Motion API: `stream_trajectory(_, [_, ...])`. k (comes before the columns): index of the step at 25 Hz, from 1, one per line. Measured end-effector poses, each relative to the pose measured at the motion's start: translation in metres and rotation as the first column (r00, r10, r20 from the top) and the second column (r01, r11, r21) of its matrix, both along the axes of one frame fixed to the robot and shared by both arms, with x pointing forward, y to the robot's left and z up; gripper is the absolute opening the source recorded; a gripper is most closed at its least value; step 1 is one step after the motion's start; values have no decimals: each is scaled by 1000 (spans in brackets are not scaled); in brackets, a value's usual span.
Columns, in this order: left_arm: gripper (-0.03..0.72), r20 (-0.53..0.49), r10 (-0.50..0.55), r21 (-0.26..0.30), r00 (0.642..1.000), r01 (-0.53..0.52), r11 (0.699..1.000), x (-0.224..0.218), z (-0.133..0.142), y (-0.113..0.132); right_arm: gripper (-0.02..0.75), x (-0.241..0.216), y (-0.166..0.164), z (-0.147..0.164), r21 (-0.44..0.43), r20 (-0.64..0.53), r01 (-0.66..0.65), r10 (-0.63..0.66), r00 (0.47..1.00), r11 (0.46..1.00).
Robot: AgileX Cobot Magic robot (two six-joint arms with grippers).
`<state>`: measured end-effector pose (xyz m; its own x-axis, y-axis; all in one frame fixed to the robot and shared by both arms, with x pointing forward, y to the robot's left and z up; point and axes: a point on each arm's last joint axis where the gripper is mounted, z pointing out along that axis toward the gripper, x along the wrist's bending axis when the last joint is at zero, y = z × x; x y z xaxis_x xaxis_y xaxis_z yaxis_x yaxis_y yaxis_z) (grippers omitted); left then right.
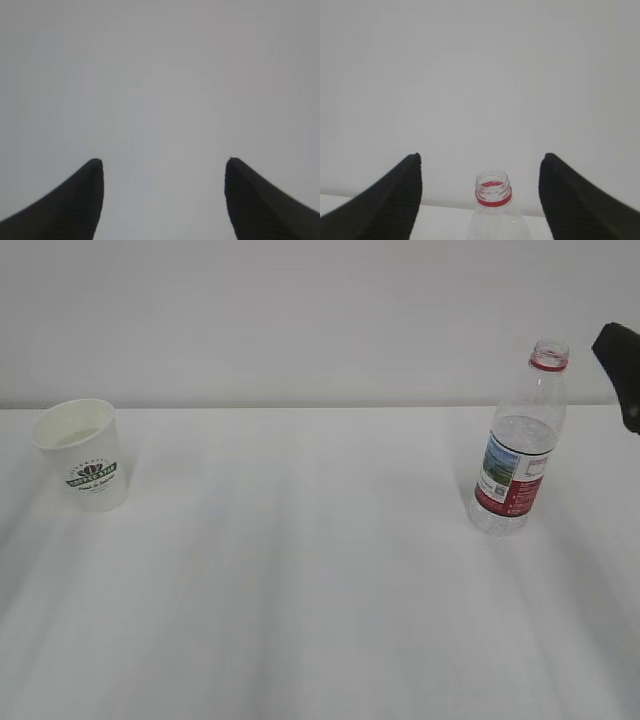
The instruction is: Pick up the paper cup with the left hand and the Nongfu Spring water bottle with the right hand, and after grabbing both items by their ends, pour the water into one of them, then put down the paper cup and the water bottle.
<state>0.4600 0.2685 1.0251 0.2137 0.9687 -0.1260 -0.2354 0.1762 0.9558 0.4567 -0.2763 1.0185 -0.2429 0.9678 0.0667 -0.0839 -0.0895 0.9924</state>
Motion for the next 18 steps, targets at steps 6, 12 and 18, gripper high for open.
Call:
stream_trajectory(6, [549, 49, 11, -10, 999, -10, 1000, -2, 25, 1, 548, -10, -3, 15, 12, 27, 33, -33, 999, 999])
stream_trajectory(12, [549, 17, 17, 0, 1000, -17, 1000, -6, 44, 2, 548, -24, -7, 28, 17, 27, 73, -74, 997, 997])
stream_trajectory(18, [549, 0, 23, 6, 1000, -23, 1000, -24, 57, 5, 548, -36, -10, 48, 0, 13, 110, -110, 994, 994])
